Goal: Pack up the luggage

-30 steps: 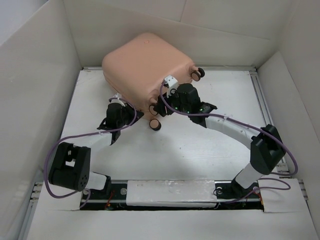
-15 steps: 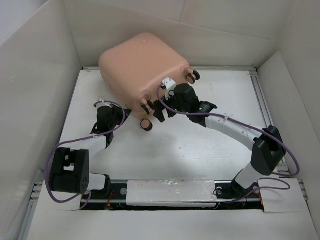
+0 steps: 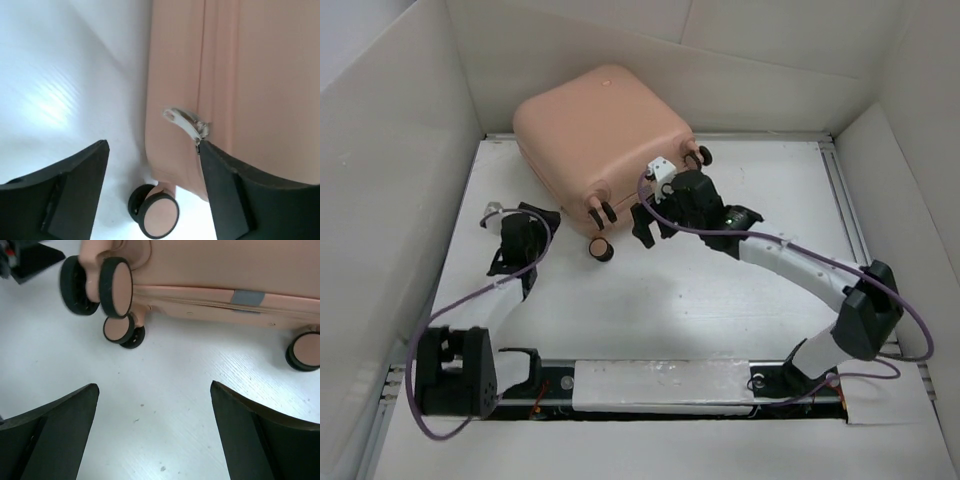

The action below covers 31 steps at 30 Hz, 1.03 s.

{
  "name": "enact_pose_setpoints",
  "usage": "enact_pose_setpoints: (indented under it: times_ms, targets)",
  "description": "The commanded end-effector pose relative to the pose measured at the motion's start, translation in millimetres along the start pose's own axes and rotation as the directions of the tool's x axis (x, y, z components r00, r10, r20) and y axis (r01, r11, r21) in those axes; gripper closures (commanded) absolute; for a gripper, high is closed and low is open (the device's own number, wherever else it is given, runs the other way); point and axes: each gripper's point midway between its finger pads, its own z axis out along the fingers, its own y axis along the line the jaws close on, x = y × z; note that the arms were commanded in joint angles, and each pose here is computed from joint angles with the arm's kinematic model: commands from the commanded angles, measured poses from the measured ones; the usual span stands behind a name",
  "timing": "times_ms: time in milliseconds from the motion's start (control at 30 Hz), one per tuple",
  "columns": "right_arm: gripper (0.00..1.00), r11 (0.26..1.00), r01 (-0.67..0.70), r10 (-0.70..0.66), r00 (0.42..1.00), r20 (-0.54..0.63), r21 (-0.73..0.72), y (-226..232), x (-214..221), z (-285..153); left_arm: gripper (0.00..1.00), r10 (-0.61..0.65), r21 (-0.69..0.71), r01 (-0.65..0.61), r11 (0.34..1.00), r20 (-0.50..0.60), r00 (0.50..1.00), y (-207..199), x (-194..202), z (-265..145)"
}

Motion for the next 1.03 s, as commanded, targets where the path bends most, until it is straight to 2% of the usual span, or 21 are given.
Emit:
enact_pose_setpoints:
  times_ms: [0, 33, 100, 233, 267, 333, 367, 467, 500, 600, 667, 733, 867, 1000]
  targets:
    - [0.01, 1.000, -0.003, 0.006, 0.978, 0.208, -0.014, 18.7, -53.8, -58.0, 0.23, -0.062, 0.071, 0.045, 0.996, 0.257, 0.965, -21.3, -64.9, -51.3]
    - [0.01, 1.000, -0.016, 0.017, 0.973, 0.230, -0.008, 17.8, -58.4, -67.7, 0.19, -0.068, 0.087, 0.046, 0.995, 0.265, 0.962, -24.3, -68.2, -65.3]
    - [0.01, 0.999, -0.031, 0.026, 0.963, 0.269, 0.015, 19.1, -62.8, -92.4, 0.00, -0.084, 0.206, 0.012, 0.978, 0.345, 0.935, -51.3, -92.5, -111.9]
    - [0.01, 0.996, -0.079, 0.066, 0.947, 0.315, 0.029, 23.1, -58.7, -125.9, 0.00, -0.034, 0.280, -0.076, 0.957, 0.368, 0.929, -67.7, -98.4, -161.7]
    - [0.01, 0.995, -0.100, 0.084, 0.943, 0.322, 0.032, 21.5, -56.4, -130.3, 0.00, 0.031, 0.276, -0.124, 0.953, 0.319, 0.947, -64.1, -84.4, -162.3]
    - [0.01, 0.991, -0.126, 0.101, 0.940, 0.326, 0.055, 18.2, -44.4, -142.6, 0.00, 0.061, 0.319, -0.151, 0.936, 0.275, 0.959, -68.8, -73.6, -173.8]
    - [0.01, 0.986, -0.152, 0.122, 0.938, 0.323, 0.067, 14.8, -37.9, -146.1, 0.00, 0.106, 0.379, -0.181, 0.908, 0.210, 0.972, -74.7, -56.3, -177.9]
    - [0.01, 0.976, -0.195, 0.152, 0.929, 0.336, 0.098, 8.3, -18.4, -164.2, 0.00, 0.211, 0.470, -0.252, 0.846, 0.140, 0.968, -80.6, -31.2, -189.2]
    - [0.01, 0.968, -0.228, 0.180, 0.923, 0.339, 0.108, 4.8, -12.7, -169.2, 0.00, 0.267, 0.525, -0.269, 0.807, 0.081, 0.960, -84.2, -14.6, -195.7]
    - [0.01, 0.950, -0.289, 0.230, 0.907, 0.353, 0.123, -3.2, 9.2, -190.5, 0.00, 0.351, 0.587, -0.294, 0.754, 0.018, 0.936, -86.9, 3.9, -208.5]
    - [0.01, 0.947, -0.294, 0.237, 0.911, 0.338, 0.128, -5.1, 28.7, -193.8, 0.00, 0.370, 0.609, -0.298, 0.735, 0.008, 0.929, -86.9, 8.9, -214.5]
    - [0.01, 0.938, -0.327, 0.265, 0.891, 0.370, 0.116, -8.5, 34.3, -205.6, 0.00, 0.385, 0.645, -0.296, 0.705, 0.004, 0.923, -90.0, 13.4, -224.1]
    - [0.01, 0.934, -0.333, 0.269, 0.895, 0.356, 0.131, -12.7, 54.4, -201.9, 0.00, 0.384, 0.712, -0.262, 0.651, -0.011, 0.923, -92.9, 24.3, -233.5]
    - [0.01, 0.949, -0.306, 0.265, 0.904, 0.334, 0.074, -0.9, 64.3, -185.0, 0.00, 0.369, 0.688, -0.244, 0.683, -0.037, 0.929, -80.5, 30.8, -219.9]
